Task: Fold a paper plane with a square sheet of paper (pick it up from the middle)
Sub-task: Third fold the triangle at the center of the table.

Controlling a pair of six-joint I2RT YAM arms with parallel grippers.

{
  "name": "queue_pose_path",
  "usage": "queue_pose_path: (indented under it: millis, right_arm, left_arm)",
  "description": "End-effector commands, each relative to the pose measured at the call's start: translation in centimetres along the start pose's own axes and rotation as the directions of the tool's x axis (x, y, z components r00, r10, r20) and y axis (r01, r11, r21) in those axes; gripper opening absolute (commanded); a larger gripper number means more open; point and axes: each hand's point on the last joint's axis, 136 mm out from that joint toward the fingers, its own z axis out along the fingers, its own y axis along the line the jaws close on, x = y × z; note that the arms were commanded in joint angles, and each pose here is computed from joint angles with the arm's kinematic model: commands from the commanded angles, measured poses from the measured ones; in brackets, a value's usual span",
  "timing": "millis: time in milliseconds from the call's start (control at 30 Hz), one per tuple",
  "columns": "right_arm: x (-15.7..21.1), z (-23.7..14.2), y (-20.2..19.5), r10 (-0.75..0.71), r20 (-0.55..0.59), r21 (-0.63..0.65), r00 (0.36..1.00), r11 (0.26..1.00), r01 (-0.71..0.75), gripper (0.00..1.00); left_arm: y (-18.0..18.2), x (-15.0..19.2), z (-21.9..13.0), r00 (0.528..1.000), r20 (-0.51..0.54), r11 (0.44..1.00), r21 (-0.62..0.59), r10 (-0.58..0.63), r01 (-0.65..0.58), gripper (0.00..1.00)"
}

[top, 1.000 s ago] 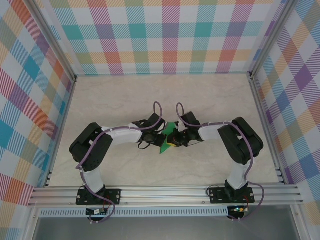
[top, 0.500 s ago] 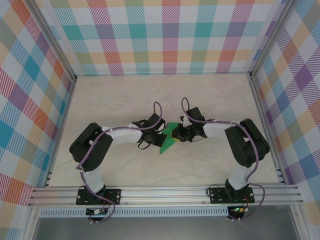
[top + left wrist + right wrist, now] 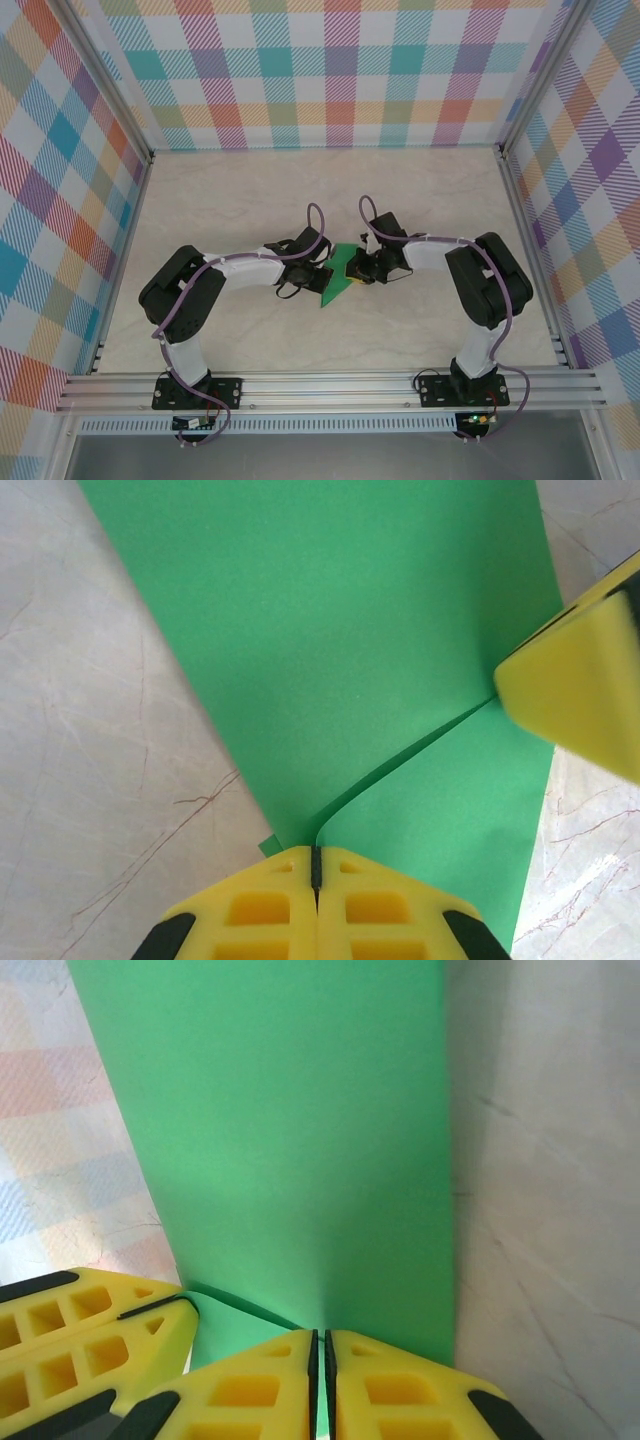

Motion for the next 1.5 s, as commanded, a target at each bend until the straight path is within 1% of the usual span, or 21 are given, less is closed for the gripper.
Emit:
queue_pose_path:
  millis: [0, 167, 300, 433, 567, 633, 767, 900, 1067, 1300, 1467]
  right_arm:
    - [-1.0, -1.6, 0.1, -0.018, 0.024, 0.011, 1.000, 1.000, 0.018, 0.13]
    - [-1.0, -0.6, -1.2, -0.002, 0.000, 0.044, 1.000, 0.999, 0.002, 0.13]
    - [-0.7, 0.5, -3.1, 0.026, -0.012, 0.108, 1.000, 0.994, -0.024, 0.12]
    - [-0.6, 0.1, -2.9, 0.024, -0.008, 0.103, 1.000, 0.994, -0.023, 0.12]
    - [-0.9, -2.2, -0.7, -0.014, 0.035, 0.062, 0.999, 0.998, 0.011, 0.12]
    - [-0.7, -3.4, 0.7, -0.029, 0.059, 0.017, 0.998, 0.999, 0.028, 0.13]
    - [0.9, -4.2, 2.2, -0.013, 0.086, -0.081, 0.996, 0.997, 0.020, 0.13]
    - [3.1, -2.8, 3.4, 0.005, 0.063, -0.153, 0.998, 0.988, 0.004, 0.12]
    - [4.8, -0.8, 3.3, 0.030, 0.056, -0.151, 0.998, 0.988, -0.021, 0.11]
    - [5.6, 0.9, 3.9, 0.020, 0.018, -0.167, 1.000, 0.986, -0.017, 0.11]
    - [5.5, 1.8, 3.5, 0.024, 0.011, -0.168, 1.000, 0.986, -0.022, 0.11]
  left_arm:
    - [1.7, 2.4, 1.0, 0.997, -0.072, 0.999, -0.050, -0.007, 0.003, 0.00]
    - [1.8, 2.4, 1.1, 0.997, -0.070, 0.998, -0.055, -0.006, 0.002, 0.00]
    - [1.7, 2.4, 1.1, 0.997, -0.074, 0.999, -0.052, -0.007, 0.003, 0.00]
    - [1.9, 2.5, 1.2, 0.997, -0.076, 0.998, -0.057, -0.008, 0.004, 0.00]
    - [1.9, 2.6, 1.1, 0.997, -0.074, 0.998, -0.059, -0.011, 0.007, 0.00]
    - [1.9, 2.6, 1.1, 0.997, -0.074, 0.998, -0.057, -0.013, 0.009, 0.00]
    - [1.6, 2.5, 1.2, 0.997, -0.071, 0.999, -0.043, -0.015, 0.012, 0.00]
    - [1.6, 2.5, 1.5, 0.997, -0.078, 0.999, -0.039, -0.012, 0.009, 0.00]
    - [1.7, 2.5, 1.5, 0.997, -0.077, 0.999, -0.045, -0.014, 0.011, 0.00]
    - [1.7, 2.6, 1.6, 0.997, -0.081, 0.999, -0.049, -0.017, 0.013, 0.00]
    - [1.8, 2.8, 1.8, 0.996, -0.085, 0.999, -0.050, -0.020, 0.016, 0.00]
